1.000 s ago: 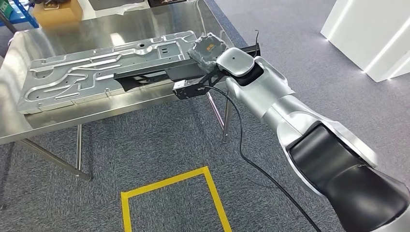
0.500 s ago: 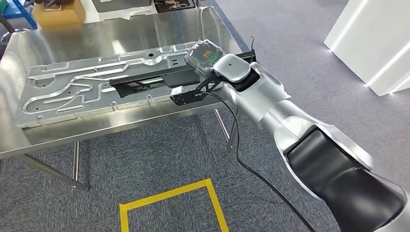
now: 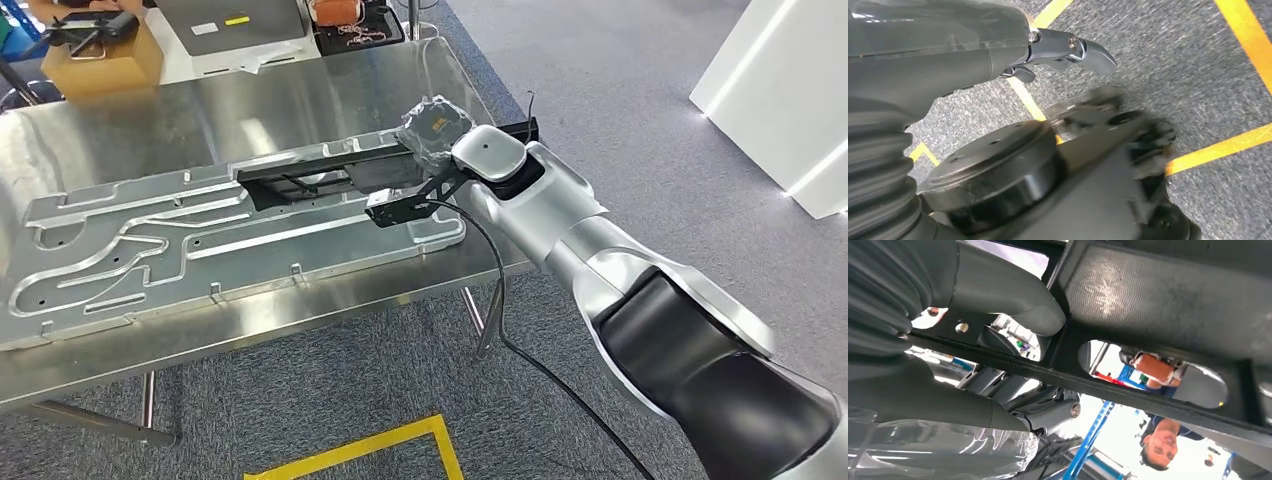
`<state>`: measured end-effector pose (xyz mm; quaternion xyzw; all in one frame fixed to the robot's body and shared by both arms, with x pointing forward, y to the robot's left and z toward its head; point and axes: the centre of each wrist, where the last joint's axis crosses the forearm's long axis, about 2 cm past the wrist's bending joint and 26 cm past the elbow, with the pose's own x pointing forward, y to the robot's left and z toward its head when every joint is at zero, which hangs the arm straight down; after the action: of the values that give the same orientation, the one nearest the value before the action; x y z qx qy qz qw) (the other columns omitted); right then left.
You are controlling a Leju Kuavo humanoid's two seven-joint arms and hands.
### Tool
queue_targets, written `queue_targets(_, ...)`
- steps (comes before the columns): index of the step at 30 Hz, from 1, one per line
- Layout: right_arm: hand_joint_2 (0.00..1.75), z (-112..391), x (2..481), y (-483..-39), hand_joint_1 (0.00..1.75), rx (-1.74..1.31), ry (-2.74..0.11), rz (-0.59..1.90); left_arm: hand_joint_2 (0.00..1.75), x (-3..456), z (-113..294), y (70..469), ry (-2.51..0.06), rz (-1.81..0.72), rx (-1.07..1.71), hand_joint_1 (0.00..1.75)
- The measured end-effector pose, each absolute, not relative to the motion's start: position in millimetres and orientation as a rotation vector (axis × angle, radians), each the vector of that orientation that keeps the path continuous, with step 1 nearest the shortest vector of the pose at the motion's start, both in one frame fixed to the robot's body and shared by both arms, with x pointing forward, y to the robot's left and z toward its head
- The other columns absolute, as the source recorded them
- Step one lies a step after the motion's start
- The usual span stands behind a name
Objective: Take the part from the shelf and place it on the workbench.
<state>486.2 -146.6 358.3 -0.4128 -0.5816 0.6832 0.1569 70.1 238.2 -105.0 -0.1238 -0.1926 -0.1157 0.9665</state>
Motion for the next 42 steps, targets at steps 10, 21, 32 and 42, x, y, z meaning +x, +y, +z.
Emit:
queue_targets(10,1.75,359,485,-142,1.75,-1.19,-1.692,1.952,1.75,67,-106,239,-0.387,-0.219,-0.254,0.0)
queue_targets(21,1.75,327,481,-144,1.75,-1.123,-1.714,1.912,1.75,62,-106,234,-0.409,-0.212,-0.261,0.0)
queue_targets(32,1.31,294,476,-156,1.31,-1.053,-1.782,1.807,1.75,68,-105,237,-0.5,-0.253,-0.185,0.0)
queue_targets(42,0.0,281,474,-166,0.0,-1.036,-1.782,1.77,1.31,74,-104,237,-0.513,-0.291,-0.174,0.0)
